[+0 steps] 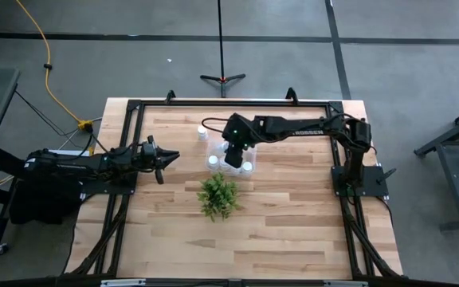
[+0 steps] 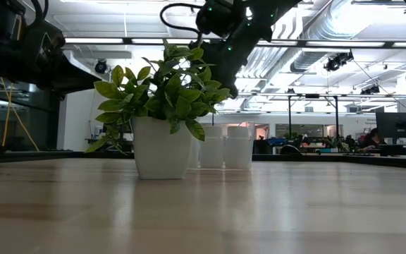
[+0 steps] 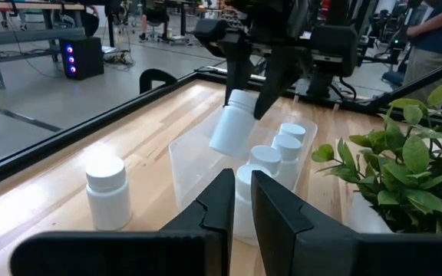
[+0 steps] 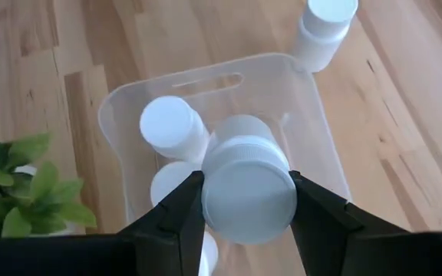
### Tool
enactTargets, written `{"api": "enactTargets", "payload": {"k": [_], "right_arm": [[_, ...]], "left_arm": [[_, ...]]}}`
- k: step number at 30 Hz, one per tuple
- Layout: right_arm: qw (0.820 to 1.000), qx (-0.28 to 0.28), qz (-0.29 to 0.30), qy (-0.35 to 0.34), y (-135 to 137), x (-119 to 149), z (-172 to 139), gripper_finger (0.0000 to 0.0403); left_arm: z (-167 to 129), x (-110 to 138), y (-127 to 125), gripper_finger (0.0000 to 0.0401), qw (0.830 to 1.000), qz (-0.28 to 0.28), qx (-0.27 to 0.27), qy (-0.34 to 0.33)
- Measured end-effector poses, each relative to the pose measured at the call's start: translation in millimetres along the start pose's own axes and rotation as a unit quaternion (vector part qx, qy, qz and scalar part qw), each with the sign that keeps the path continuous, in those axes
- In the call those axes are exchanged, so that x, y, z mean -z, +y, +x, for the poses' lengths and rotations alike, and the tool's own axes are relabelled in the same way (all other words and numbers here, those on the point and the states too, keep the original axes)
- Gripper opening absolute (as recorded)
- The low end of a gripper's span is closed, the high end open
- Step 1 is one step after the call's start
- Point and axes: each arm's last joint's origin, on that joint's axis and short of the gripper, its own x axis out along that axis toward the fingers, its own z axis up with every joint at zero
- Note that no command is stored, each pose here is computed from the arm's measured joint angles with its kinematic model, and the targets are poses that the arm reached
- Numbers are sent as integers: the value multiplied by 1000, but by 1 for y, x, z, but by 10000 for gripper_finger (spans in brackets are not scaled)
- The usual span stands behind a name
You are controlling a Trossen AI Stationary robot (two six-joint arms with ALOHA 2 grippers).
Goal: Pick and place pill bottles into a basket
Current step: Put the white pill bottle in the transparent bin
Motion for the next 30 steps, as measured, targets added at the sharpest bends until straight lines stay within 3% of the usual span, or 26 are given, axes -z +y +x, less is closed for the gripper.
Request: {"api": "enactTargets", "payload": {"k": [12,30], "right_arm": [[997,9,1,71,-2,14,-1,147],[993,13,3,117,-4,22,-3,147]], "left_arm": [[0,0,0,83,1000,0,0,0],[0,0,0,83,1000,0,0,0]]}}
